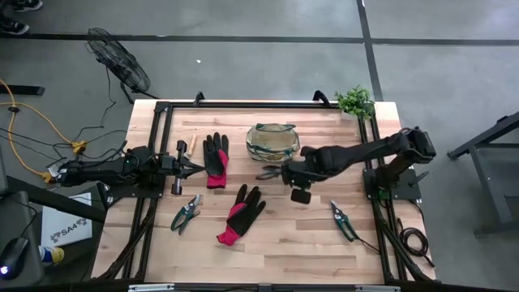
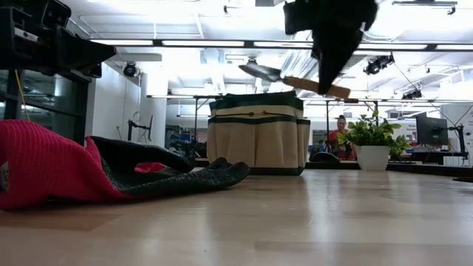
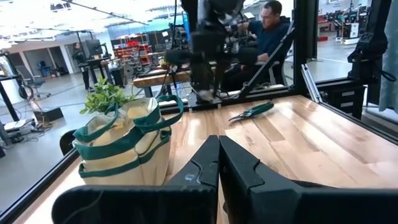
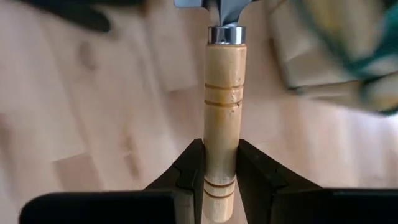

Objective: Pick & Place Garden tools in Gardening bag
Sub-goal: Put the brown trowel into the gardening bag

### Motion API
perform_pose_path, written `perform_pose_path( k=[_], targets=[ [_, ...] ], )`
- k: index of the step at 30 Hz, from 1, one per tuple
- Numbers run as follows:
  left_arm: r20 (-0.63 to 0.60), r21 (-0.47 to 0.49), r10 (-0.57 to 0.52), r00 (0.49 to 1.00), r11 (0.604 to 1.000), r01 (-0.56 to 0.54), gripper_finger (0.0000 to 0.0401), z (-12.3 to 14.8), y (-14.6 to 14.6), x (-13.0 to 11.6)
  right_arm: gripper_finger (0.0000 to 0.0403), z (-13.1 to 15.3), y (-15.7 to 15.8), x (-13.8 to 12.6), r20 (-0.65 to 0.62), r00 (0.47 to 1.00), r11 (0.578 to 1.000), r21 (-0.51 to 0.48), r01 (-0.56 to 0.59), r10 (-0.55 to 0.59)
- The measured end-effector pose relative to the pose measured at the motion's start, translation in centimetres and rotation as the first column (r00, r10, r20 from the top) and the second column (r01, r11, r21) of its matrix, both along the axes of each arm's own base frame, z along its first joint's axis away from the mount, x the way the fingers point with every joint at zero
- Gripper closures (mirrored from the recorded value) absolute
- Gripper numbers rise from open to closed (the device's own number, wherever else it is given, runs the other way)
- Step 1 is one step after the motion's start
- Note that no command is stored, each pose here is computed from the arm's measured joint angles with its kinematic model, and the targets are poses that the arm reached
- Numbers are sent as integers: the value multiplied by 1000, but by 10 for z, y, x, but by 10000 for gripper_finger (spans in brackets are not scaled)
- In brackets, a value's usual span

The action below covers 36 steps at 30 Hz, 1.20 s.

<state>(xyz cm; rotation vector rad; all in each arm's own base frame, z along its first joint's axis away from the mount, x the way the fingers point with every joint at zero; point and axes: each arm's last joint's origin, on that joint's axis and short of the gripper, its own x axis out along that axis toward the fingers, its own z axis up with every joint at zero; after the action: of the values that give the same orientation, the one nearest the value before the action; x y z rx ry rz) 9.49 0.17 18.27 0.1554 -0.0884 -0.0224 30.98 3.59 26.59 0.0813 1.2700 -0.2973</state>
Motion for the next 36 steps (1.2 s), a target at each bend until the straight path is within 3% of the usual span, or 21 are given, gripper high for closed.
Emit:
perform_pose_path(
  k=[4, 10, 18, 26, 33, 36],
  targets=[
    [0, 0, 0, 1000, 1000, 0, 400, 0, 0, 0, 342, 21, -17, 3, 15, 1000, 989, -151, -6, 8],
    [0, 0, 0, 1000, 1000, 0, 400, 0, 0, 0, 342, 33, -51, 12, 18, 1000, 926, -377, -13, 21],
    [0, 0, 0, 1000, 1000, 0, 400, 0, 0, 0, 342, 11, -87, 32, -93, 993, 890, -442, -110, 76],
    [0, 0, 0, 1000, 1000, 0, 400, 0, 0, 0, 342, -7, -101, 43, -235, 958, 835, -484, -264, 166],
    [0, 0, 0, 1000, 1000, 0, 400, 0, 0, 0, 315, -7, -110, 45, -281, 946, 788, -539, -297, 163],
    [0, 0, 0, 1000, 1000, 0, 400, 0, 0, 0, 312, -8, -109, 45, -284, 941, 790, -528, -312, 183]
  ],
)
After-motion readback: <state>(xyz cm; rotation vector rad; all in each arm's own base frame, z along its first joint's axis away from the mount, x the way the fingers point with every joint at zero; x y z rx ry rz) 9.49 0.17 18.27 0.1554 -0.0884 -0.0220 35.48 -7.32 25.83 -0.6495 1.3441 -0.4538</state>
